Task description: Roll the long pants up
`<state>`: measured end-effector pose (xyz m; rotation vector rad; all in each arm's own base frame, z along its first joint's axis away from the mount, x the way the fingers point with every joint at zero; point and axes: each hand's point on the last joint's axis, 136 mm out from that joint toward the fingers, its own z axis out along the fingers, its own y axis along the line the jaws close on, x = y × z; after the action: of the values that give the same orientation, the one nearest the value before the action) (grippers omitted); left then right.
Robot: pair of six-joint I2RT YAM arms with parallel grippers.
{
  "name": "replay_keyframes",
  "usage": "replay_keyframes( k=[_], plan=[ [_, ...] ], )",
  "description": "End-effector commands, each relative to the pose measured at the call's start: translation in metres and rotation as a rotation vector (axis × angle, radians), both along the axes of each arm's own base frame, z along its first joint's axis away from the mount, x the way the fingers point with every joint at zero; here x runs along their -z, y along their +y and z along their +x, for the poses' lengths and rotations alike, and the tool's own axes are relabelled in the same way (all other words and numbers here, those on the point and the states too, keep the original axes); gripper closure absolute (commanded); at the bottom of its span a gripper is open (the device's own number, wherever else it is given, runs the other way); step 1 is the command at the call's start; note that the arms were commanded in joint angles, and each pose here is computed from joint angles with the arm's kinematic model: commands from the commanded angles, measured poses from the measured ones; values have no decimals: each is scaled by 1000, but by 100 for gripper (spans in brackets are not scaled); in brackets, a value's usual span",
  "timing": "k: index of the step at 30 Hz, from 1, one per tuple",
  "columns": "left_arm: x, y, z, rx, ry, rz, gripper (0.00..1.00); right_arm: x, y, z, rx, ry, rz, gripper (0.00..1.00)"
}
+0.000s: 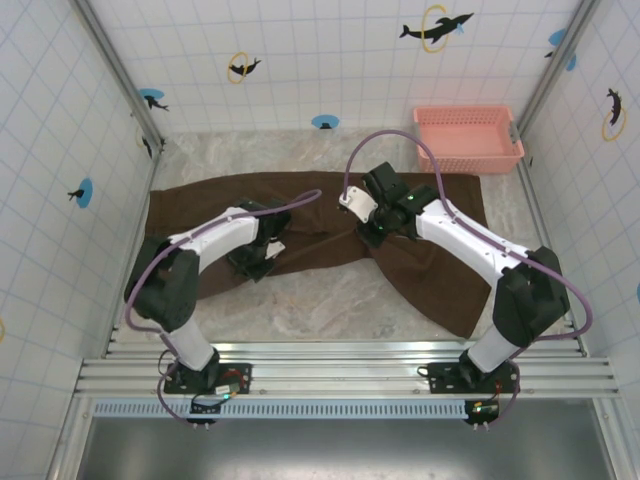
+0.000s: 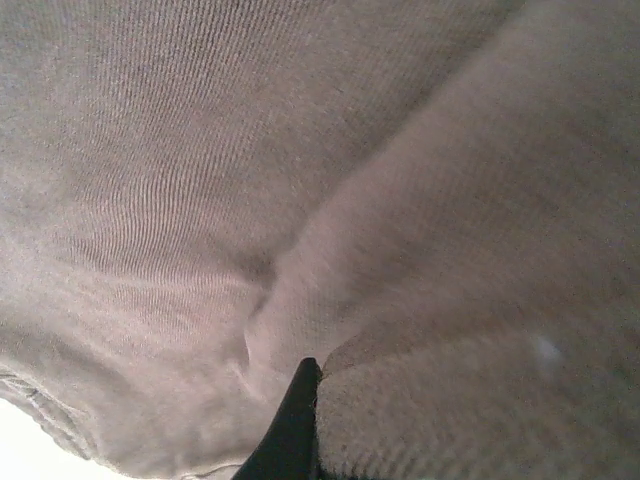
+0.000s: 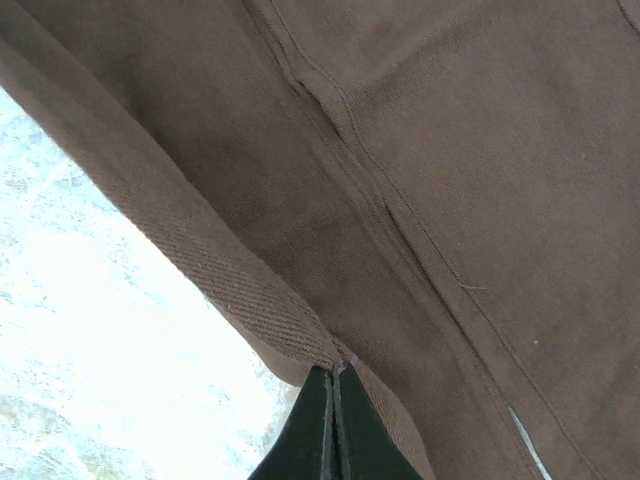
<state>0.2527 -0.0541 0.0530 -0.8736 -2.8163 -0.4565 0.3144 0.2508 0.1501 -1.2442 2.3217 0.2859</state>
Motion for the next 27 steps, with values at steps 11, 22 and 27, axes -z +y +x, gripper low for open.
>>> replay_keyframes(
  k=[11,22,27],
  plan=[
    [-117,30,115,48,-344,234,100,-18,-32,46,123,-69,-97,100],
    [-133,39,212,90,-425,231,100,12,-35,134,214,-43,-139,100],
    [-119,47,249,122,-426,264,100,30,-31,177,240,-33,-149,100]
  ],
)
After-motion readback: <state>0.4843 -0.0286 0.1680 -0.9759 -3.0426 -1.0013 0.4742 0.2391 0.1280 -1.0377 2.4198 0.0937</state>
